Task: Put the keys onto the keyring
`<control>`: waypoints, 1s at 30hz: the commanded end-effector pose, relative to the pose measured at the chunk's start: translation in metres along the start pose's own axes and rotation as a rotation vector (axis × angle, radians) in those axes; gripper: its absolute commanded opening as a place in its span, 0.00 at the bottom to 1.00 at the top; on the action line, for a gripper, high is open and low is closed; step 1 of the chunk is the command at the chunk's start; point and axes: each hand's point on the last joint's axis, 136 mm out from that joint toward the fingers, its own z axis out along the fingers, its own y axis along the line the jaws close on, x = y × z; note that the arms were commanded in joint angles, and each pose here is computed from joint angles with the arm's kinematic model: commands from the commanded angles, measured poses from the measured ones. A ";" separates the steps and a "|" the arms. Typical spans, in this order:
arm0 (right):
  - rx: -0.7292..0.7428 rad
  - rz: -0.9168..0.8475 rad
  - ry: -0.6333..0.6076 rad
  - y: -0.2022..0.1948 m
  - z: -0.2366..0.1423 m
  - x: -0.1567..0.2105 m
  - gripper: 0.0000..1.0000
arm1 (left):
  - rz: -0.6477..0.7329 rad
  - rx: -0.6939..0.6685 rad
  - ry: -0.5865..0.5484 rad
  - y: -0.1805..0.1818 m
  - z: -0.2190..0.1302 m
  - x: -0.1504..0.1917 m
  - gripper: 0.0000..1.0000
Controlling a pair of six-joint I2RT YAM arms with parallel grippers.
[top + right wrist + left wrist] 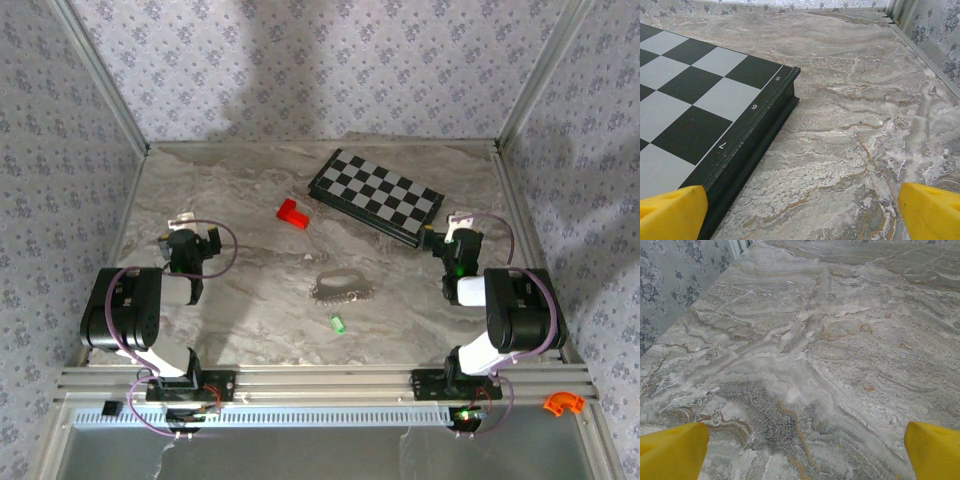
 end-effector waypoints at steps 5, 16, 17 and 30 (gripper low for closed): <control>0.003 -0.012 -0.021 0.001 0.003 -0.009 1.00 | -0.006 0.009 -0.043 -0.002 0.001 -0.016 1.00; 0.053 -0.015 -0.025 -0.005 0.000 -0.016 1.00 | 0.000 0.021 -0.039 -0.004 0.001 -0.018 1.00; 0.052 -0.023 -0.019 -0.003 -0.002 -0.019 1.00 | 0.005 0.029 -0.036 -0.006 0.000 -0.020 1.00; 0.026 -0.019 0.002 0.012 -0.032 -0.044 1.00 | -0.048 0.002 0.050 -0.002 -0.027 -0.047 1.00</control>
